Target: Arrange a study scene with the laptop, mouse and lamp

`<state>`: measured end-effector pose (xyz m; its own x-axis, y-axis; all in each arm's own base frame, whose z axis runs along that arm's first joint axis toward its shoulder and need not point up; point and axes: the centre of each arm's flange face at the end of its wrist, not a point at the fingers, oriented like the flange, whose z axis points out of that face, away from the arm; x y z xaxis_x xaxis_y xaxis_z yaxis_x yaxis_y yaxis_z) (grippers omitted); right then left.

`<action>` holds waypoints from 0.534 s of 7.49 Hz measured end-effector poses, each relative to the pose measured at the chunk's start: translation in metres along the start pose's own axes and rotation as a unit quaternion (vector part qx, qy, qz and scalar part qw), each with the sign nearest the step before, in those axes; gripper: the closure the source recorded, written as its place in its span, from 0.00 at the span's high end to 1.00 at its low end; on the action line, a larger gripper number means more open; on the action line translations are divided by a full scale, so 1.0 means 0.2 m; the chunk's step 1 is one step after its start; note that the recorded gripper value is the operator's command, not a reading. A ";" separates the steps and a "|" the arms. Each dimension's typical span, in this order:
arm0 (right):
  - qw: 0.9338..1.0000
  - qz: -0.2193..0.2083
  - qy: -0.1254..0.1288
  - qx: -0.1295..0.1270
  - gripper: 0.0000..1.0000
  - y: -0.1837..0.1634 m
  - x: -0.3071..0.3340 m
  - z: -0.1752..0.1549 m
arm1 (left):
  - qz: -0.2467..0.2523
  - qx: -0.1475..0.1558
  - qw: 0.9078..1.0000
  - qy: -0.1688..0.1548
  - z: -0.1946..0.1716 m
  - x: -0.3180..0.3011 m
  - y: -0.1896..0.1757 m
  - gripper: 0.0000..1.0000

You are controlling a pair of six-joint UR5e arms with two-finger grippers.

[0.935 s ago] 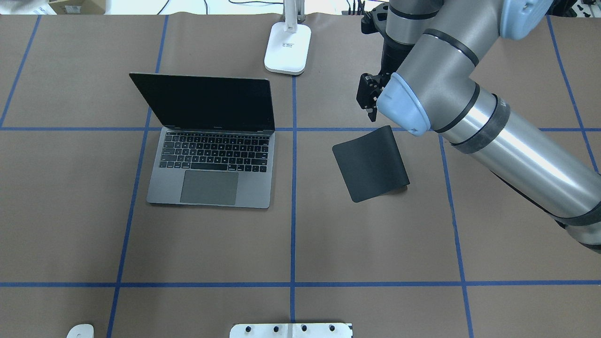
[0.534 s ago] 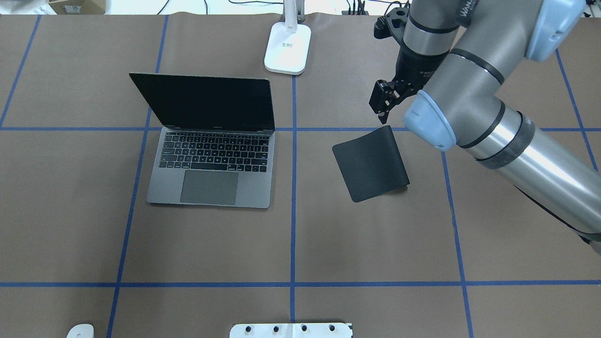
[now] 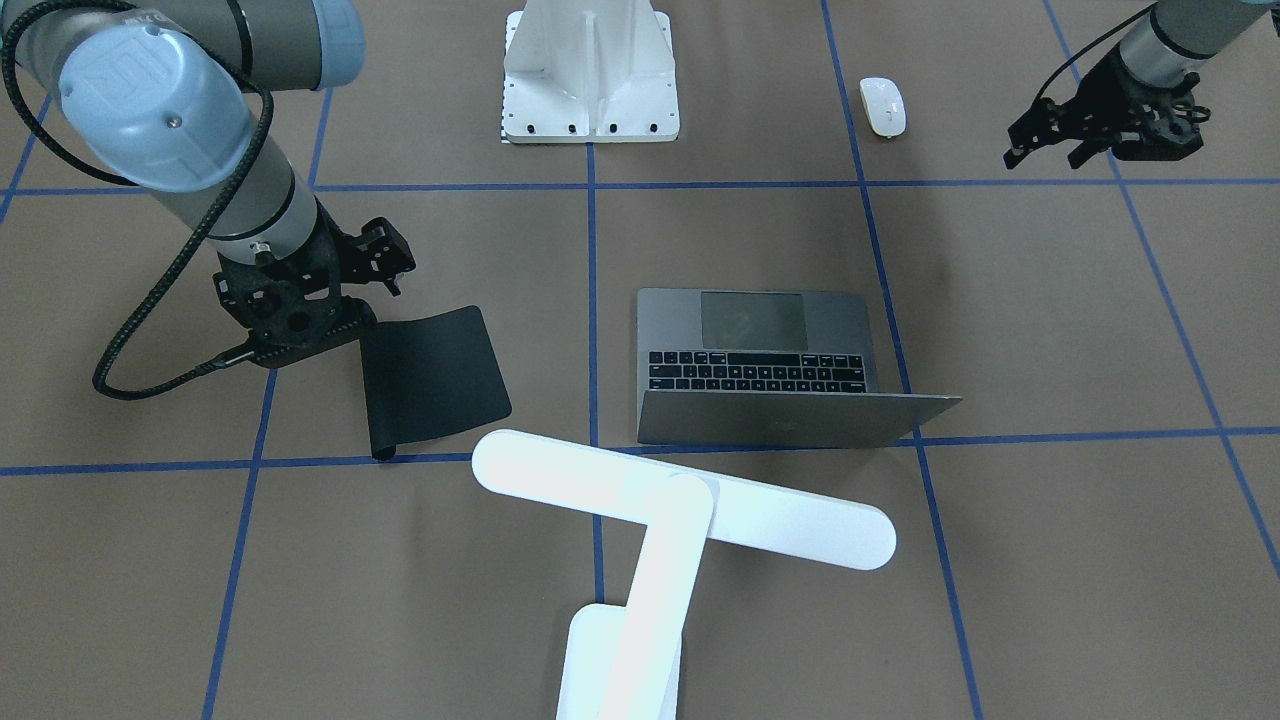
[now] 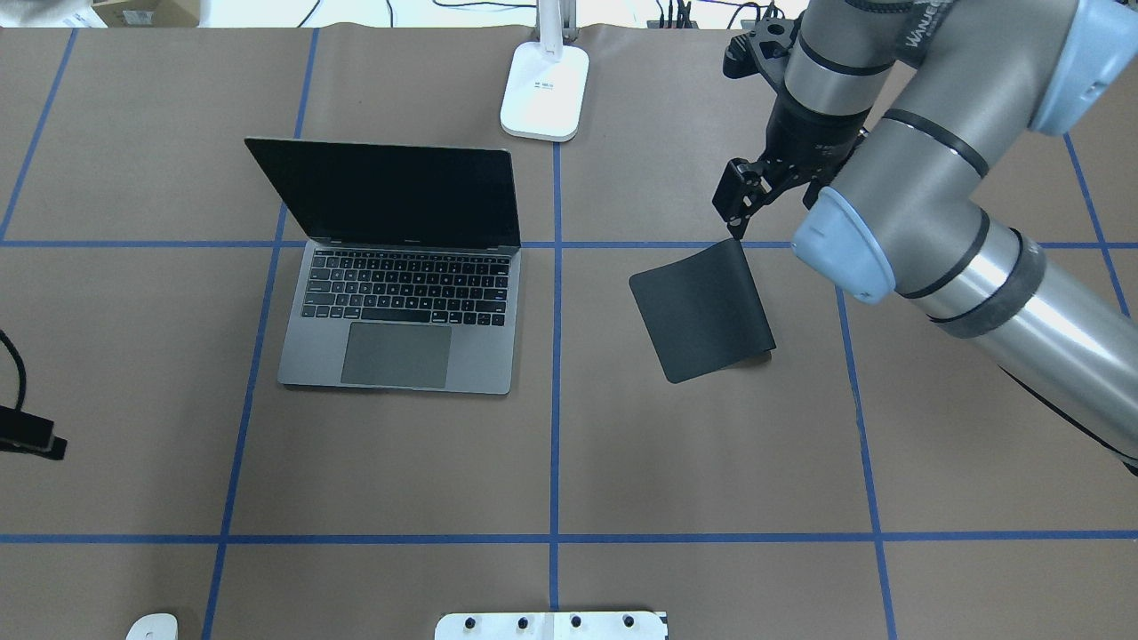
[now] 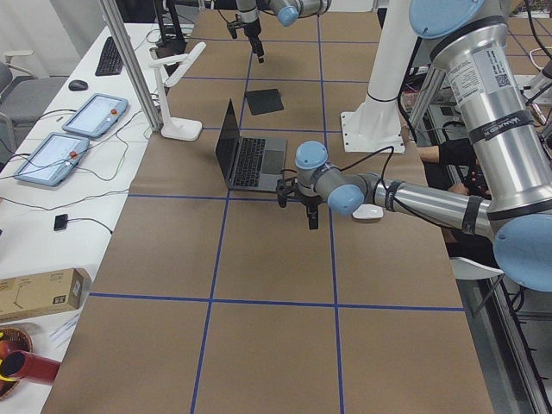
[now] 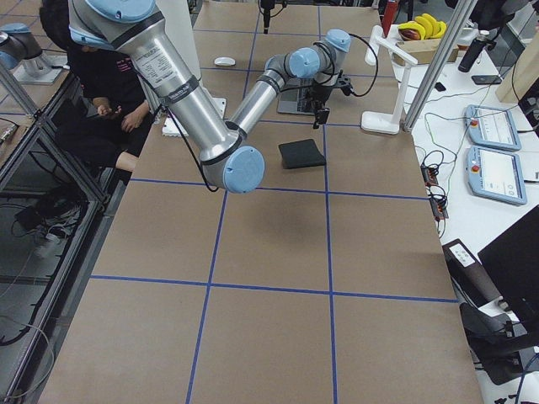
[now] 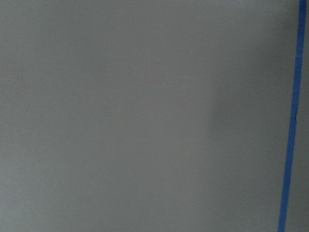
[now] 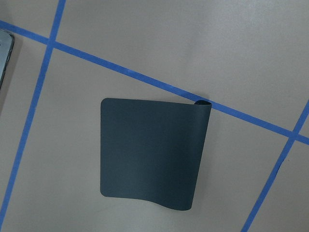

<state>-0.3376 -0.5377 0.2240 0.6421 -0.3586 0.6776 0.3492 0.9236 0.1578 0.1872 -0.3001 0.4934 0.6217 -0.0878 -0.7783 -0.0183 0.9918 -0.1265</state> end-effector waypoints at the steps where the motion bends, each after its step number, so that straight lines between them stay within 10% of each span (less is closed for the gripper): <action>1: 1.000 -0.001 0.006 0.005 1.00 0.07 0.04 0.00 | -0.009 -0.018 1.000 0.002 0.04 0.08 0.06 1.00; 4: 1.000 0.003 0.021 0.005 1.00 0.13 0.12 0.04 | -0.003 -0.069 0.997 -0.025 0.28 0.27 0.28 1.00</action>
<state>-0.3190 -0.5216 0.2498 0.6723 -0.3573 0.6483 0.3374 0.9274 0.1613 0.2643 -0.2450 0.4794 0.6607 -0.0858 -0.7457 -0.1200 0.9686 -0.2177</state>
